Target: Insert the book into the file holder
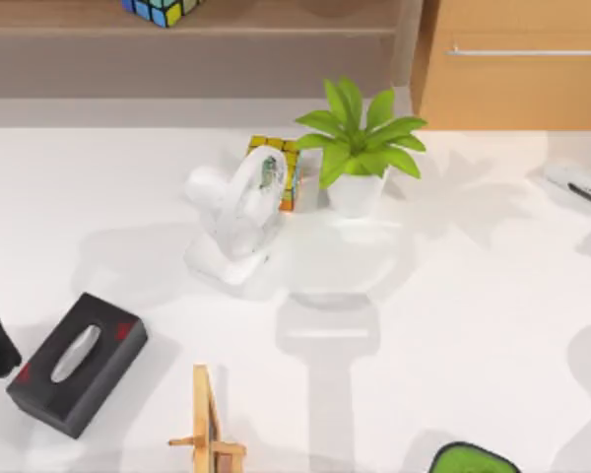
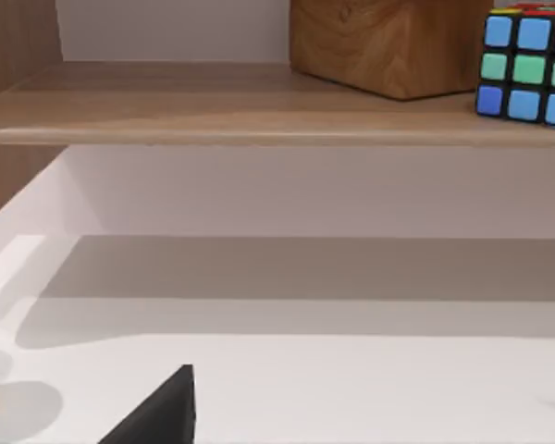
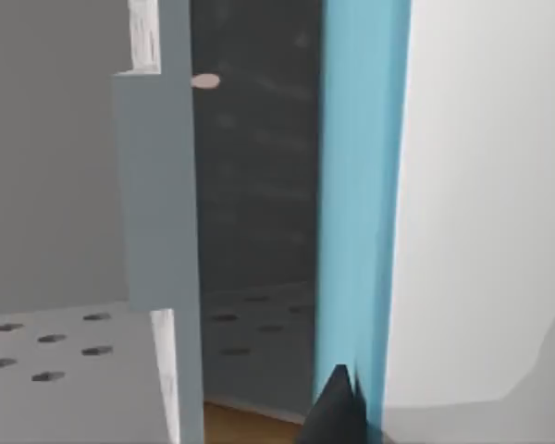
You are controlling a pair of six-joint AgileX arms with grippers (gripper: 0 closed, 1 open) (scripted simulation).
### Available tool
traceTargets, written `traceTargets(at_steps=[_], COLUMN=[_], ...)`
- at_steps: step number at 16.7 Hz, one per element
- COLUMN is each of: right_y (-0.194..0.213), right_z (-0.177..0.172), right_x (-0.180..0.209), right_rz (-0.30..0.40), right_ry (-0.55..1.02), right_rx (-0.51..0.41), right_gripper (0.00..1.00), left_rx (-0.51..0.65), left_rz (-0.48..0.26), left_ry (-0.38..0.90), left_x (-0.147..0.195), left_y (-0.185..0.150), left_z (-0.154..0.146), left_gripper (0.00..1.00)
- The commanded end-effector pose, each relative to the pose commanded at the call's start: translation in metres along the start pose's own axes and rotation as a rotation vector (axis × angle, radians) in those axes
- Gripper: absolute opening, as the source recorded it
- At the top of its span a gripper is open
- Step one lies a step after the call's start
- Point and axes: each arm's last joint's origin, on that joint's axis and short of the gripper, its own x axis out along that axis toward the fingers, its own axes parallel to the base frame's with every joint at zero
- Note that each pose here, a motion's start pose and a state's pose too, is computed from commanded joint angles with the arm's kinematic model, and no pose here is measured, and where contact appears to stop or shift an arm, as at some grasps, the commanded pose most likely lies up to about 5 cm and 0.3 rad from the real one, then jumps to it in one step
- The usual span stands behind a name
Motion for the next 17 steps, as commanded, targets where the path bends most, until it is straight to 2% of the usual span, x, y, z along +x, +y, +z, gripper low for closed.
traceTargets(at_steps=[4,10,17], right_y=[-0.007,-0.006,-0.003], right_z=[0.013,0.011,0.012], right_x=[0.018,0.018,0.047], right_rz=[-0.001,0.000,0.000], right_ry=[0.010,0.012,0.010], right_rx=[0.019,0.018,0.018], right_gripper=[0.00,0.00,0.00], left_rx=[0.000,0.000,0.000], left_rz=[0.000,0.000,0.000], left_ry=[0.000,0.000,0.000], left_x=[0.000,0.000,0.000], left_y=[0.000,0.000,0.000], left_z=[0.000,0.000,0.000], left_gripper=[1.00,1.00,1.00])
